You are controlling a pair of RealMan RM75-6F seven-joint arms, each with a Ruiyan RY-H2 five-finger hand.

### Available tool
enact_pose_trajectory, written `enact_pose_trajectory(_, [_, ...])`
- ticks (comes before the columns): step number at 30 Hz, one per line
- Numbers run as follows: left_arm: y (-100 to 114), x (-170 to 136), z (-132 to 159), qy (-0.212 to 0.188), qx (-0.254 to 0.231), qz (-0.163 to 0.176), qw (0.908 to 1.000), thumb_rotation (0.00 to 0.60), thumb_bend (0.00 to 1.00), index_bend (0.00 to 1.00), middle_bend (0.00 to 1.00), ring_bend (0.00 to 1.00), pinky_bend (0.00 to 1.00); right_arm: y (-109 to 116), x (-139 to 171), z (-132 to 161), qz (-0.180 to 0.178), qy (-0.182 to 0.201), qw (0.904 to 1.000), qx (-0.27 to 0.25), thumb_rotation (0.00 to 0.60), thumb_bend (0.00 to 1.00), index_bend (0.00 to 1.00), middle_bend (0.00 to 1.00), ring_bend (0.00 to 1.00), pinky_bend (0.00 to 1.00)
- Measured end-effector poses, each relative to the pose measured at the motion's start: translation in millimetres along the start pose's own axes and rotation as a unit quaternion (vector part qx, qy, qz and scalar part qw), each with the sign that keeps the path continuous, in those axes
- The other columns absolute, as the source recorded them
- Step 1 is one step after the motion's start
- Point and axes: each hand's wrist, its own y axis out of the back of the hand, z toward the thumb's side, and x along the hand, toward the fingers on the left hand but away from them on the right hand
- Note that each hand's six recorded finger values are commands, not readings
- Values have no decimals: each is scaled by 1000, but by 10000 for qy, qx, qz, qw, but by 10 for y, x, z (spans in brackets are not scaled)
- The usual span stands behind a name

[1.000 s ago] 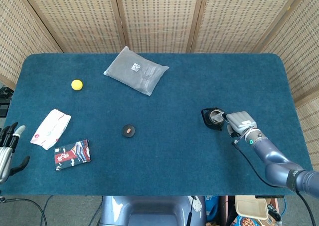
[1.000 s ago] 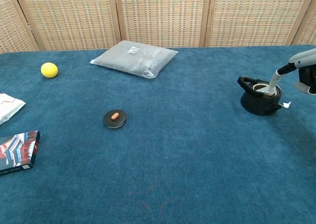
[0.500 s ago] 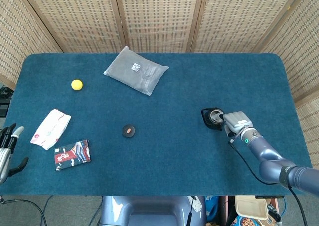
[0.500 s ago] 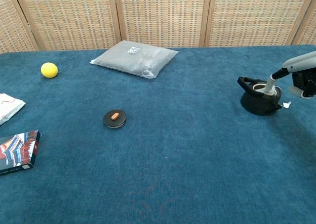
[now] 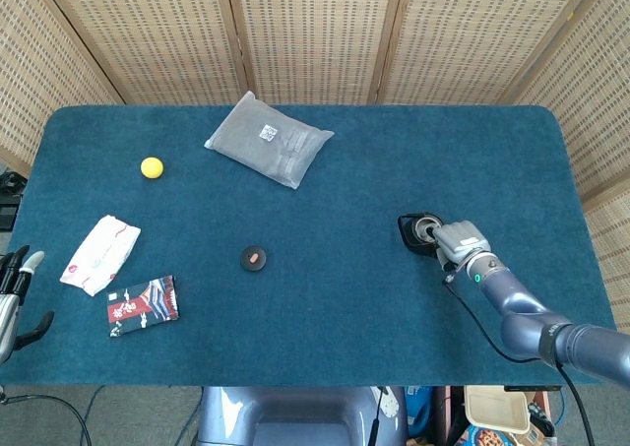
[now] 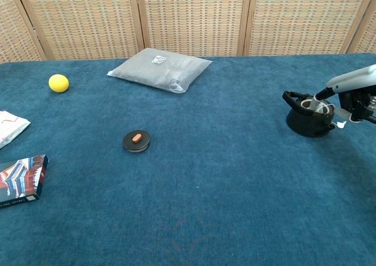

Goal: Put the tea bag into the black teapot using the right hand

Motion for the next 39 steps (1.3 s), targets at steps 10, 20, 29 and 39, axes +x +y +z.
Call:
enact_pose_trajectory(10, [-1, 1, 3, -19, -12, 2, 10000, 600, 338, 0, 0, 0, 0, -8, 35, -45, -8, -76, 10000, -19, 600, 888, 219, 991, 960, 968])
enact_pose_trajectory(20, [1, 10, 24, -44, -9, 9, 10000, 600, 338, 0, 0, 0, 0, 104, 151, -75, -171, -77, 9998, -75, 600, 888, 219, 989, 960, 968])
enact_pose_trajectory(29, [18, 10, 24, -28, -6, 34, 10000, 600, 338, 0, 0, 0, 0, 220, 266, -205, -502, -204, 9982, -273, 600, 888, 219, 945, 960, 968])
enact_pose_trajectory(39, [11, -2, 60, -62, -51, 38, 10000, 600, 338, 0, 0, 0, 0, 359, 563, -415, -1563, -413, 9840, -748, 600, 880, 219, 700, 750, 907])
